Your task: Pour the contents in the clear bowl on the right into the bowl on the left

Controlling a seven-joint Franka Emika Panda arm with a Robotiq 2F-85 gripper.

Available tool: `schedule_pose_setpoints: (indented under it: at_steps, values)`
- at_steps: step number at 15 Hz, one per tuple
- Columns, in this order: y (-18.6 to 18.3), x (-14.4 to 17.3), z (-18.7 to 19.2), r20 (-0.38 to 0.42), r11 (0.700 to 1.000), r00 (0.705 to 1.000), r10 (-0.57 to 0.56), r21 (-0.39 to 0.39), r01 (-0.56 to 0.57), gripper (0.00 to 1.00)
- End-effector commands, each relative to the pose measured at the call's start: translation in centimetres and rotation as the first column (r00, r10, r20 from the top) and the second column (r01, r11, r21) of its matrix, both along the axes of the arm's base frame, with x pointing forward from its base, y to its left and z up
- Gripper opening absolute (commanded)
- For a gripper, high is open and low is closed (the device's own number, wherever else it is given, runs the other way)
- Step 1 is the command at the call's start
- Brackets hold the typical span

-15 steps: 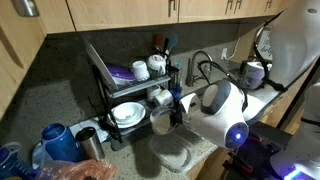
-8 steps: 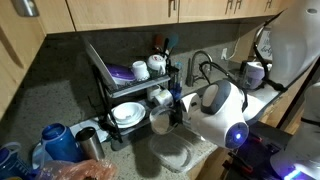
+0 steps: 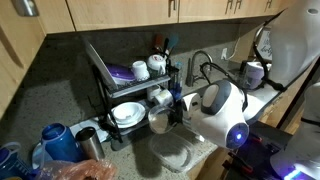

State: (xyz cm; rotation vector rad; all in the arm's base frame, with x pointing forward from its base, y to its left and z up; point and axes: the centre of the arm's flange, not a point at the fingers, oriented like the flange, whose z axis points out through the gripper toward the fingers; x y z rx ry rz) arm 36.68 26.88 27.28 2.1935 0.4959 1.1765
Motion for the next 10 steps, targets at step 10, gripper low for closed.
schedule_pose_setpoints:
  at_steps: [10]
  values:
    - [-0.67, -0.32, 0.76, 0.089, 0.999, 0.996, -0.013, 0.052, 0.008, 0.03]
